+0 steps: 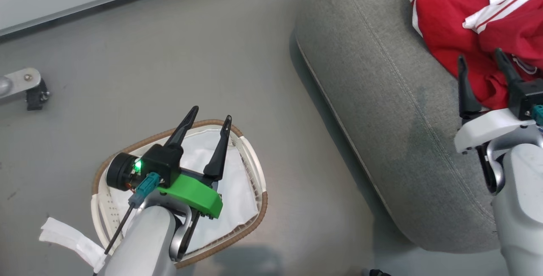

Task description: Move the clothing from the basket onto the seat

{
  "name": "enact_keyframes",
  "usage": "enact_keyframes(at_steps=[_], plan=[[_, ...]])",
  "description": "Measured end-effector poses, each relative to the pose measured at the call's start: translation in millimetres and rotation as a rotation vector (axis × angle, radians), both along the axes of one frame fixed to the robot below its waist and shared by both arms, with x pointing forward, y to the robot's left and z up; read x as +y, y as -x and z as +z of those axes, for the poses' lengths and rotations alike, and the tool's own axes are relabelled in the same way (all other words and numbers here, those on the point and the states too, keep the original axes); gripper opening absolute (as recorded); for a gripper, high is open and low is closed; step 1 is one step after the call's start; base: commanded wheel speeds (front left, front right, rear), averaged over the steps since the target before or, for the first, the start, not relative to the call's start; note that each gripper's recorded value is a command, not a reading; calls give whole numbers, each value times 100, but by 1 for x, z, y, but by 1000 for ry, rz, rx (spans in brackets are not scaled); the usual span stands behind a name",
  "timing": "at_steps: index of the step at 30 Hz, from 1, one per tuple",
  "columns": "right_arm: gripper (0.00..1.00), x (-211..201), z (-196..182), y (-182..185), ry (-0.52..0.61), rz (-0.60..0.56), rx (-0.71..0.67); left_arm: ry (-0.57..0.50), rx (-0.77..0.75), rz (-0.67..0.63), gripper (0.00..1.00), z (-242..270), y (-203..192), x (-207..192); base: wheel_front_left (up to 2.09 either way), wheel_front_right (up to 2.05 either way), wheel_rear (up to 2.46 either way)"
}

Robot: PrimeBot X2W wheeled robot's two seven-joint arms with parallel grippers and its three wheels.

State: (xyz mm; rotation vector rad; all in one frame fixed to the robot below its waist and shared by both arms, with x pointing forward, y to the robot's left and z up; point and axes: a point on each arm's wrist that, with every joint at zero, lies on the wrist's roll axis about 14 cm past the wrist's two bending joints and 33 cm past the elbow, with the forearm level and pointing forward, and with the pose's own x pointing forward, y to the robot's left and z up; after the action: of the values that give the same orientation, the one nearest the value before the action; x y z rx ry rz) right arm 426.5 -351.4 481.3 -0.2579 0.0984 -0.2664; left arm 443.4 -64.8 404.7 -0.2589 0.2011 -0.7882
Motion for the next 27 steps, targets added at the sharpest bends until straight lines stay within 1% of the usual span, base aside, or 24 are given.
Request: enact_keyframes(at_steps=[6, 10, 14, 20, 27], plan=[[100, 70, 8, -26, -99, 156, -80, -36, -19, 160, 100, 9, -10, 47, 0, 0, 0], [100, 110, 6, -36, -167, 238, -94, -65, -32, 289, 100, 14, -16, 87, 0, 0, 0], [100, 140, 4, -40, -222, 293, -103, -95, -33, 411, 100, 17, -15, 127, 0, 0, 0], [100, 167, 5, -38, -280, 340, -111, -144, -34, 576, 100, 21, -2, 184, 0, 0, 0], [100, 175, 2, -19, -312, 344, -102, -170, -12, 685, 100, 22, 24, 221, 0, 0, 0]])
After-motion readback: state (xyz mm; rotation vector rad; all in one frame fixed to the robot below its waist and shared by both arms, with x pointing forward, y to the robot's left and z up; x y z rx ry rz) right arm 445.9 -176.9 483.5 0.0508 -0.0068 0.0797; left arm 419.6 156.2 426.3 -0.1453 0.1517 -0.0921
